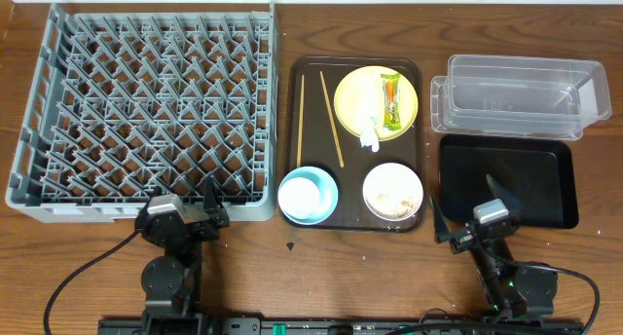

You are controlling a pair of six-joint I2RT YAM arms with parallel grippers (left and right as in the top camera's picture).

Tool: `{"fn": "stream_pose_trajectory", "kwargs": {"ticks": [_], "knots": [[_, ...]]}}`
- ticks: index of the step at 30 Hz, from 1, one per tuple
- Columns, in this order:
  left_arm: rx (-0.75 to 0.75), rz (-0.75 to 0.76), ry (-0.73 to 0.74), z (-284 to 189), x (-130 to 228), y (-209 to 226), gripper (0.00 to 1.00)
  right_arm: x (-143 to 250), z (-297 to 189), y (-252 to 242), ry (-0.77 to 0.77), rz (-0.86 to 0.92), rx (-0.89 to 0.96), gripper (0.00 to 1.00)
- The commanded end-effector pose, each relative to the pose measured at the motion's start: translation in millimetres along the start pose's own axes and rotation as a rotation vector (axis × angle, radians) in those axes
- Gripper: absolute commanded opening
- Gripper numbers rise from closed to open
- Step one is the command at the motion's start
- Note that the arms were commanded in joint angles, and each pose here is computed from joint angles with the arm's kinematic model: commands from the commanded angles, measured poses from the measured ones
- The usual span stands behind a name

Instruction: Sort waste into correct bins and load items into the dishwasher

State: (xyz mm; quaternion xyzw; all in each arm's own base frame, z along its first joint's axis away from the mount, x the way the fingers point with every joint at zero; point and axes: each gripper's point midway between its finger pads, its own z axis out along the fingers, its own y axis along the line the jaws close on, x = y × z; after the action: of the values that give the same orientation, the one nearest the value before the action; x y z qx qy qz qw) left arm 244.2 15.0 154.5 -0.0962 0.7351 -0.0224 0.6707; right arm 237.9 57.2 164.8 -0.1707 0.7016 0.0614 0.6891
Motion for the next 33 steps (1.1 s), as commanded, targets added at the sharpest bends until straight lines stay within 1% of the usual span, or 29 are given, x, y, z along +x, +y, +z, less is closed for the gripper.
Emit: {"fn": "stream_pose_trajectory", "kwargs": {"ticks": [1, 3, 5, 7, 8, 11, 14, 17, 19, 22, 23, 25, 27, 30, 31, 33], "knots": [[0.126, -0.006, 0.053, 0, 15, -20, 0.94, -10, -1, 14, -0.042, 0.042, -0.08, 0.99], [0.266, -0.006, 0.004, -5, 1, -45, 0.93, -12, -1, 15, -0.047, 0.098, -0.09, 0.99], [0.358, 0.0, -0.06, -11, -18, -61, 0.94, -13, -2, 16, -0.031, 0.148, -0.094, 0.99], [0.383, 0.001, -0.103, -16, -37, -67, 0.94, -20, -3, 18, -0.024, 0.163, -0.114, 0.99], [0.384, 0.002, -0.101, -20, -52, -69, 0.94, -34, -5, 20, -0.019, 0.166, -0.133, 0.99], [0.374, -0.002, -0.046, -25, -73, -73, 0.94, -66, -7, 20, -0.016, 0.163, -0.164, 0.99], [0.36, -0.007, 0.033, -27, -102, -77, 0.94, -105, -1, 17, 0.007, 0.174, -0.196, 0.99], [0.341, -0.015, 0.134, -25, -129, -82, 0.94, -136, 13, 13, 0.073, 0.205, -0.239, 0.99], [0.324, -0.021, 0.226, -23, -143, -85, 0.94, -152, 26, 11, 0.147, 0.239, -0.272, 0.99], [0.298, -0.03, 0.359, -20, -153, -87, 0.93, -166, 47, 3, 0.281, 0.317, -0.283, 0.99], [0.281, -0.035, 0.443, -18, -154, -87, 0.93, -171, 59, -1, 0.354, 0.349, -0.292, 0.99], [0.269, -0.04, 0.501, -15, -153, -88, 0.94, -171, 74, -5, 0.425, 0.381, -0.295, 0.99], [0.262, -0.042, 0.533, -9, -148, -87, 0.94, -172, 88, -9, 0.447, 0.407, -0.297, 0.99], [0.255, -0.044, 0.566, -4, -141, -87, 0.94, -160, 94, 6, 0.535, 0.582, -0.364, 0.99], [0.253, -0.045, 0.571, -3, -140, -87, 0.94, -160, 99, 8, 0.531, 0.604, -0.383, 0.99], [0.251, -0.046, 0.583, -1, -137, -86, 0.94, -155, 109, 13, 0.542, 0.589, -0.417, 0.99]]}}
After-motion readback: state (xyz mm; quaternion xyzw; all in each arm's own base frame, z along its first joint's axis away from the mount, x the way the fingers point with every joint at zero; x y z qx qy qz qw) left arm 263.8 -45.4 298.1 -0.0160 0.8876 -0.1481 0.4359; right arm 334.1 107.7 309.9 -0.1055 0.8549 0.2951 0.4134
